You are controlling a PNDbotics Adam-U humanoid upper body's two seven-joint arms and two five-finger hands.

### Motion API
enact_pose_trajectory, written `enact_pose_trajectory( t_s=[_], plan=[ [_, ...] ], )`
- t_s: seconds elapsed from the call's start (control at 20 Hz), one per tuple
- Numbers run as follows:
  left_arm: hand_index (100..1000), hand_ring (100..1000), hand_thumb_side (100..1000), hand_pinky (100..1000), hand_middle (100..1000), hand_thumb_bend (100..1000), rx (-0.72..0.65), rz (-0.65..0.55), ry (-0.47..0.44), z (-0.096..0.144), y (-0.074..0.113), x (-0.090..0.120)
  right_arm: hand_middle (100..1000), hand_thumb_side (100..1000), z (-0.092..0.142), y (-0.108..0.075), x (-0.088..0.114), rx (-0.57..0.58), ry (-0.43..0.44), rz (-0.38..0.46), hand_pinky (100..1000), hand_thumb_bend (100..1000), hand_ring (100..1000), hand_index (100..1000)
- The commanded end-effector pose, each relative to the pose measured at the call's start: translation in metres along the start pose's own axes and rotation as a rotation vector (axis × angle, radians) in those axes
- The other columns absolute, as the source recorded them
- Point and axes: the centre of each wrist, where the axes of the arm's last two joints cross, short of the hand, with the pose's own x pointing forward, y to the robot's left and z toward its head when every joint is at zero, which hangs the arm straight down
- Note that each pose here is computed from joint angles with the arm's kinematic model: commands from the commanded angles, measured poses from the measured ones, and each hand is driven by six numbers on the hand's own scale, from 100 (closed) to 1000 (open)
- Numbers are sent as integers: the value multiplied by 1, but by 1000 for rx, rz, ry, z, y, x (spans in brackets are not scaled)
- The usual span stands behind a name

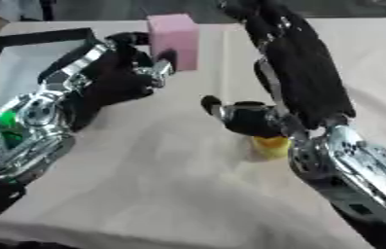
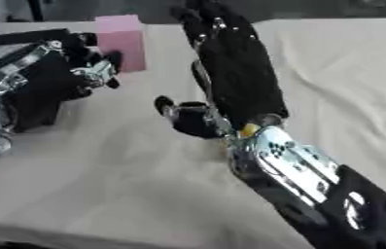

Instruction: Pick up the objects with one hand, pass them to the other hand, and then place them into the box on the other side of the table.

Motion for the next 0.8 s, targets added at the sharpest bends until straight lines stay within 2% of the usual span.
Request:
enact_pose_trajectory(
  t_s=[0.05,0.5,0.8],
  plan=[
    [248,579,290,1000,420,100,175,-65,57,4,20,7,860,230,-2,-10,-3,-35,13,-1,867,678,889,866],
    [250,582,279,1000,424,100,339,-165,131,19,55,-11,858,257,1,-8,-15,-3,61,22,871,669,887,865],
    [251,582,279,1000,425,100,460,-189,171,29,73,-19,856,263,2,-9,-19,-11,75,31,872,667,887,864]
  ],
)
